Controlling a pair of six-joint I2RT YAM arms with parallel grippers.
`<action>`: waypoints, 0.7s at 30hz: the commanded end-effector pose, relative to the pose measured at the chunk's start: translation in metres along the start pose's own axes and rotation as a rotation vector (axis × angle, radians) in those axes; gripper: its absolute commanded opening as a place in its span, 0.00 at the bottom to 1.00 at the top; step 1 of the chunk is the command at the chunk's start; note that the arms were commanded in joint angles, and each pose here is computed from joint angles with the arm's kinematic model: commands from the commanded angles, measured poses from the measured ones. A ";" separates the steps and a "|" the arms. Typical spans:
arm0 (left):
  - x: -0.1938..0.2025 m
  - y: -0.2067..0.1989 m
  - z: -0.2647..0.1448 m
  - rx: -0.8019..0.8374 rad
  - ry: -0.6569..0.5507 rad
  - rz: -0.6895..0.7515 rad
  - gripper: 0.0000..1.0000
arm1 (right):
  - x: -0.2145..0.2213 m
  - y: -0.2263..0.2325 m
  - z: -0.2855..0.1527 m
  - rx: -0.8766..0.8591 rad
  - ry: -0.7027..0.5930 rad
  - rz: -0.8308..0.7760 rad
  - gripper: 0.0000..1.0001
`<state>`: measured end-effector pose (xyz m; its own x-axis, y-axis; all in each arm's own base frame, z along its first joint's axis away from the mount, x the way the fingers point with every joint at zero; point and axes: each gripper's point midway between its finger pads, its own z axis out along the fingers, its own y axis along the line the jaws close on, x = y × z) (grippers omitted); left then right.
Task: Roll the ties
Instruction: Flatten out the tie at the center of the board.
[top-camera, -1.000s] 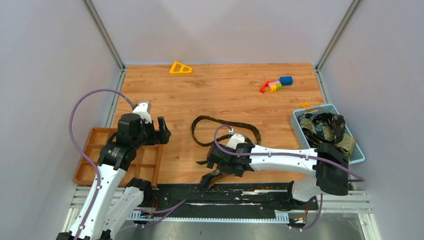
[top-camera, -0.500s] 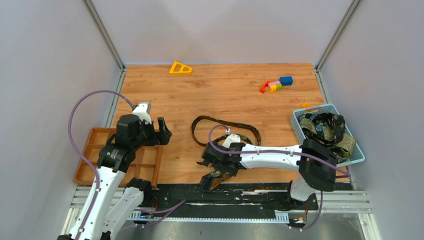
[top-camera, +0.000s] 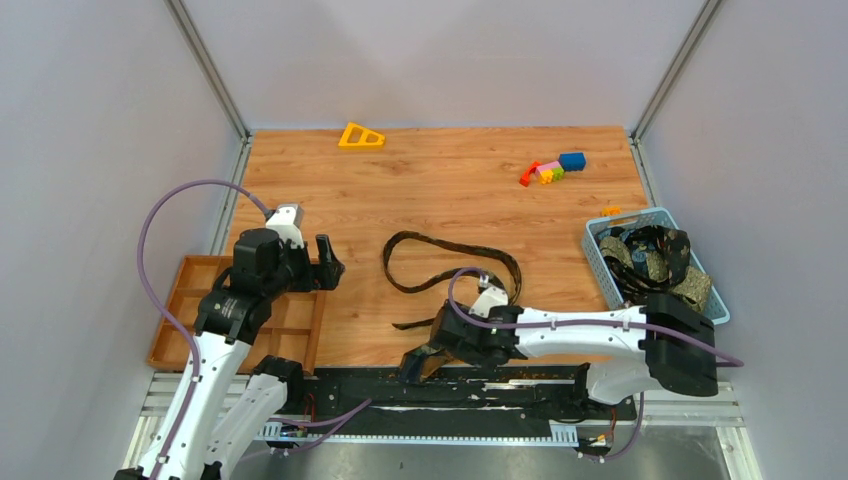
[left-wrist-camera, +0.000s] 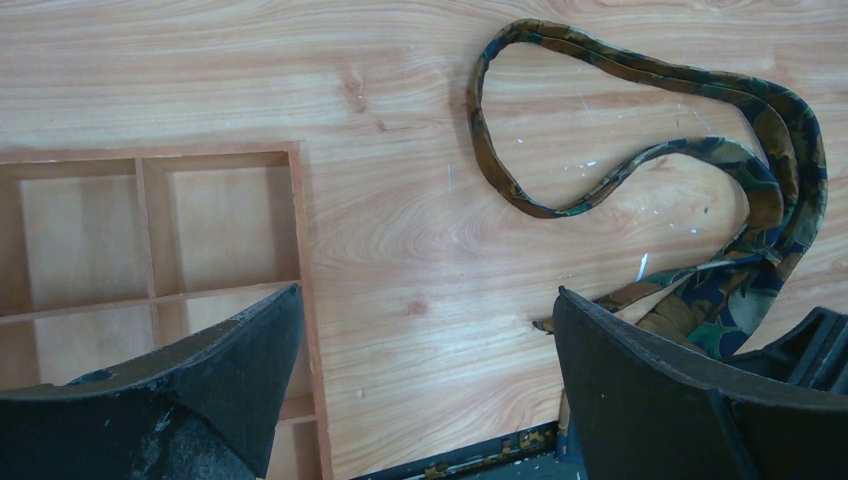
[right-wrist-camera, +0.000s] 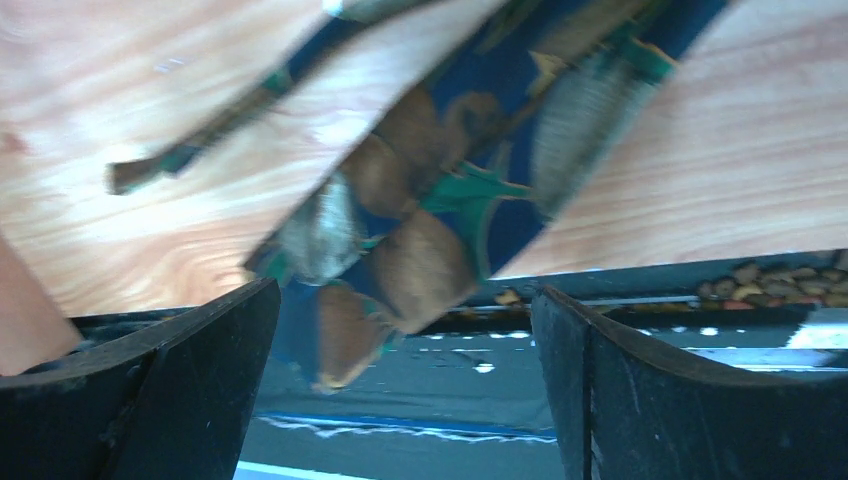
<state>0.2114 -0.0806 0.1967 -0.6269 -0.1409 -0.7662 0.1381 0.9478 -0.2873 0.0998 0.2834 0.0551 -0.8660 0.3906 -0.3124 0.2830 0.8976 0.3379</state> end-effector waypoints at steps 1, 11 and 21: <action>-0.010 -0.005 -0.001 0.025 -0.032 0.029 1.00 | 0.008 -0.001 0.006 -0.042 -0.019 0.072 1.00; -0.009 -0.003 0.000 0.015 -0.027 0.025 1.00 | -0.011 0.012 0.011 -0.111 -0.131 0.099 1.00; -0.009 -0.003 0.001 0.012 -0.021 0.024 1.00 | -0.040 0.028 0.017 -0.077 -0.180 0.178 0.99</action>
<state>0.2124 -0.0808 0.1938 -0.6376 -0.1380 -0.7579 0.1340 0.9490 -0.2855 0.1297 0.2827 0.0470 -0.7621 0.5205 -0.3851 0.3535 0.8328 0.4261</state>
